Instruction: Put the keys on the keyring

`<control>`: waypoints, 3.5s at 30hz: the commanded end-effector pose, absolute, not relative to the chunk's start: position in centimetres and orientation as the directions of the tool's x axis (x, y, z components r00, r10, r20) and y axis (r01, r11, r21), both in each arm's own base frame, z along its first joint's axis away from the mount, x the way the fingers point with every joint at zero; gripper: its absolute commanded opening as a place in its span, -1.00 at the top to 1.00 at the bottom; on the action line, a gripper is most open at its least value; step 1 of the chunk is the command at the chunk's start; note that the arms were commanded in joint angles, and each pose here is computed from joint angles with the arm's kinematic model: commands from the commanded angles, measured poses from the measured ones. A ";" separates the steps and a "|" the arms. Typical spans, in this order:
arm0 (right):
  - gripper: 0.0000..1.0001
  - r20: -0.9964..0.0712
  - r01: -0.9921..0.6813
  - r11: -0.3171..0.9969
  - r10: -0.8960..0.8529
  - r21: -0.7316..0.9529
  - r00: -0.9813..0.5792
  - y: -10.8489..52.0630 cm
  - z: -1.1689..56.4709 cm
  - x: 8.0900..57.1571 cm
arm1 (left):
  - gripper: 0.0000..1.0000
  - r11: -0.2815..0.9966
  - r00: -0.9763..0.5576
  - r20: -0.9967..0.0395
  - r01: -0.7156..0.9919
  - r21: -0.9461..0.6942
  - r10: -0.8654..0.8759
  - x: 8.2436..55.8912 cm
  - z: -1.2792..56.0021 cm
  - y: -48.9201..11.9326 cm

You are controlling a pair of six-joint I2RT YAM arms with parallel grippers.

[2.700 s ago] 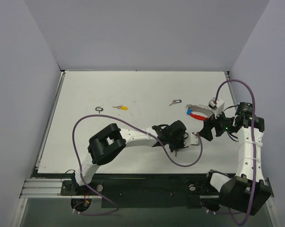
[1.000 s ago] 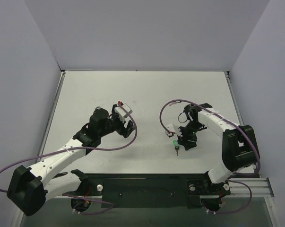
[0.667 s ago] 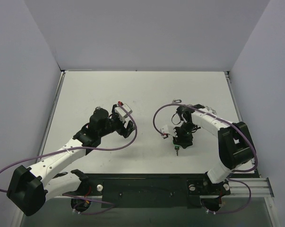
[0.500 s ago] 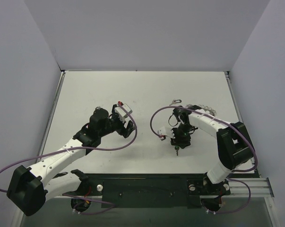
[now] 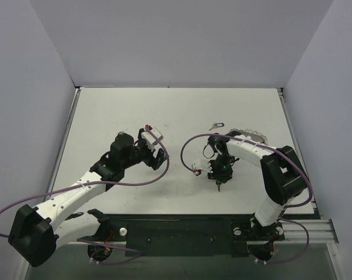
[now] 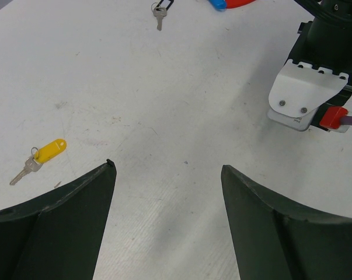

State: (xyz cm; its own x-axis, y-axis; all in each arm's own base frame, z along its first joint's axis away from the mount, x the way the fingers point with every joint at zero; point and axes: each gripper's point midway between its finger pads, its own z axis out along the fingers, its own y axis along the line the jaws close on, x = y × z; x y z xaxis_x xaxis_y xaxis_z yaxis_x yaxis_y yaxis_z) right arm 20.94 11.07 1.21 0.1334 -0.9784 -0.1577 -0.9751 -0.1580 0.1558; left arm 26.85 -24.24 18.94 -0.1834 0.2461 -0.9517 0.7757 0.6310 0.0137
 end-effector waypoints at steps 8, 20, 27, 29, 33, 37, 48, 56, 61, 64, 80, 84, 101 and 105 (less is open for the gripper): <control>0.73 -0.123 -0.973 -0.151 -0.984 0.172 0.131 10.9 1.9 20.8 | -0.66 0.617 -0.105 -0.973 0.786 0.045 0.205 27.1 22.3 -24.8; 0.92 -0.124 -0.966 -0.170 -0.981 0.197 0.147 11.2 1.7 20.2 | -0.66 0.619 -0.102 -0.974 0.784 0.048 0.205 27.1 22.5 -24.7; 1.00 -0.125 -0.970 -0.169 -0.981 0.177 0.148 11.2 3.2 20.6 | -0.47 0.536 -0.078 -0.979 0.844 0.035 0.187 25.8 22.8 -25.9; 1.00 -0.159 -0.972 -0.161 -0.978 0.172 0.134 11.5 4.3 20.3 | -0.36 0.468 -0.056 -0.983 0.883 0.033 0.175 24.8 23.0 -26.8; 1.00 -0.294 -0.972 -0.155 -0.951 0.178 0.098 12.5 7.1 18.9 | -0.22 0.345 -0.023 -0.992 0.939 0.020 0.121 22.9 23.9 -28.1; 1.00 -0.435 -0.972 -0.153 -0.898 0.176 0.063 13.6 9.9 17.0 | -0.07 0.242 -0.049 -0.999 0.969 -0.046 0.004 20.9 25.3 -29.7; 1.00 -0.582 -0.974 -0.168 -0.812 0.151 0.050 13.9 14.7 13.2 | 0.09 0.127 0.002 -1.000 0.992 -0.002 -0.027 16.2 25.3 -38.5; 1.00 -0.641 -0.979 -0.149 -0.767 0.140 0.025 14.1 15.6 12.9 | 0.17 0.038 -0.007 -1.000 0.999 -0.007 0.005 14.1 23.1 -43.4; 1.00 -0.661 -0.981 -0.145 -0.750 0.131 0.023 14.1 15.7 12.9 | 0.18 0.028 -0.019 -0.999 0.999 -0.018 0.026 13.7 22.1 -44.9; 1.00 -0.666 -0.981 -0.142 -0.746 0.130 0.020 14.0 15.6 12.9 | 0.21 0.036 -0.026 -0.999 0.999 -0.024 0.041 13.7 21.4 -45.6; 1.00 -0.686 -0.981 -0.141 -0.727 0.133 0.012 14.2 15.9 12.7 | 0.25 0.086 0.015 -0.994 0.996 0.024 0.112 14.5 19.3 -46.5; 1.00 -0.694 -0.981 -0.140 -0.720 0.136 0.007 14.3 16.0 12.7 | 0.26 0.072 0.009 -0.995 0.997 0.016 0.104 14.2 19.3 -46.7; 1.00 -0.726 -0.985 -0.107 -0.688 0.132 -0.022 14.3 16.4 13.1 | 0.35 0.062 0.010 -0.999 0.998 0.013 0.041 13.6 20.0 -46.1; 1.00 -0.724 -0.985 -0.105 -0.690 0.137 -0.026 14.3 16.3 13.1 | 0.41 0.062 0.009 -0.999 0.998 0.011 0.045 13.6 19.9 -46.1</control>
